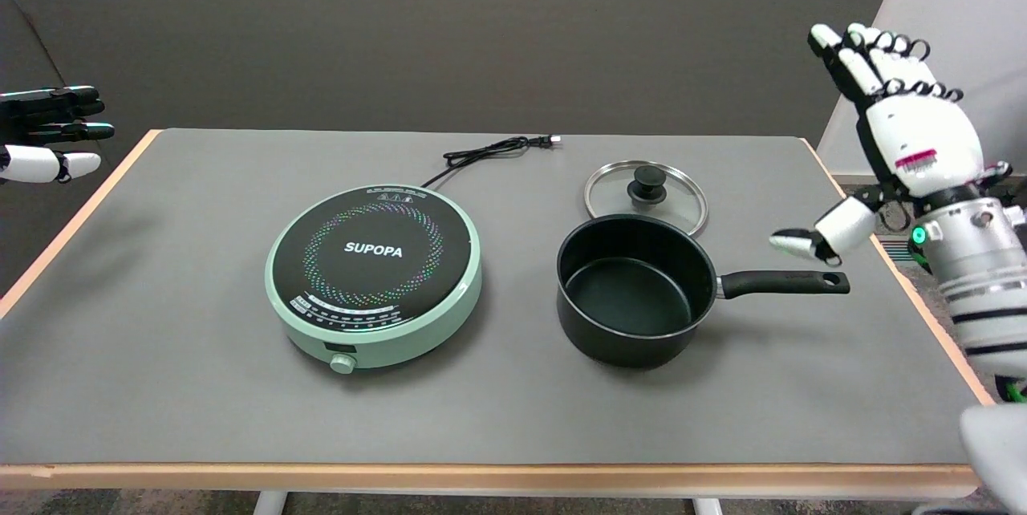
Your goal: Pick up the soup pot.
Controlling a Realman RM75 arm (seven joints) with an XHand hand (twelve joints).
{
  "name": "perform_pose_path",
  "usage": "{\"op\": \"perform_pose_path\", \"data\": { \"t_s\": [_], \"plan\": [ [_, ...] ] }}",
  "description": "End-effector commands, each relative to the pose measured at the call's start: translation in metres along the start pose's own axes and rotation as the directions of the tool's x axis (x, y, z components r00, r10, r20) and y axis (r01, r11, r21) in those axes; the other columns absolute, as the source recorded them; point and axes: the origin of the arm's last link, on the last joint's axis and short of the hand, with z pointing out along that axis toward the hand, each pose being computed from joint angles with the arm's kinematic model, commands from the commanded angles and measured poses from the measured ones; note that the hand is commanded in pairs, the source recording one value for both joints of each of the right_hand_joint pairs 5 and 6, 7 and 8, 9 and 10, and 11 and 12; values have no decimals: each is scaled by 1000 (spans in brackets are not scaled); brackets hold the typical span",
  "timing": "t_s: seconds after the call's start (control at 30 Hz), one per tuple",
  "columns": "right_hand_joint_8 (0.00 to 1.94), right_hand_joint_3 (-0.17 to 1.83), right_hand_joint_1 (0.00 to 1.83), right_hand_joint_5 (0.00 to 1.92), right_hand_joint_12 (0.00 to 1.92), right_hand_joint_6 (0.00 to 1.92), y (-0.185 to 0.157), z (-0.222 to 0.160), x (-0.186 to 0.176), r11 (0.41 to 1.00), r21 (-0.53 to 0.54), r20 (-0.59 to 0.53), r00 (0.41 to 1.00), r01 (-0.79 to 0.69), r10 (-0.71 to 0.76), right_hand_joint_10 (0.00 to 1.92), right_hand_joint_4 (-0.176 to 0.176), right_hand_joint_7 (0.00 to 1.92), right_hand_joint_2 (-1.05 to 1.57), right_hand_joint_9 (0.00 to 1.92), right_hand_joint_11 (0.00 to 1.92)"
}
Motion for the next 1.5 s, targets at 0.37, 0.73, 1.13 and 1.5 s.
{"op": "perform_pose_path", "data": {
  "t_s": [0.37,0.73,1.13,1.5],
  "plan": [
    [36,1006,1113,36,36,36,1,-65,-23,990,-36,185,975,133,-124,36,176,36,-524,36,36],
    [32,1164,1060,32,32,32,25,2,4,973,108,245,943,204,-225,32,176,32,-678,32,32],
    [31,1123,1019,31,31,31,21,28,27,958,274,342,923,81,-175,31,176,31,-694,31,31],
    [32,1008,1022,32,32,32,44,-7,10,976,194,481,856,103,-186,32,176,32,-625,32,32]
  ]
}}
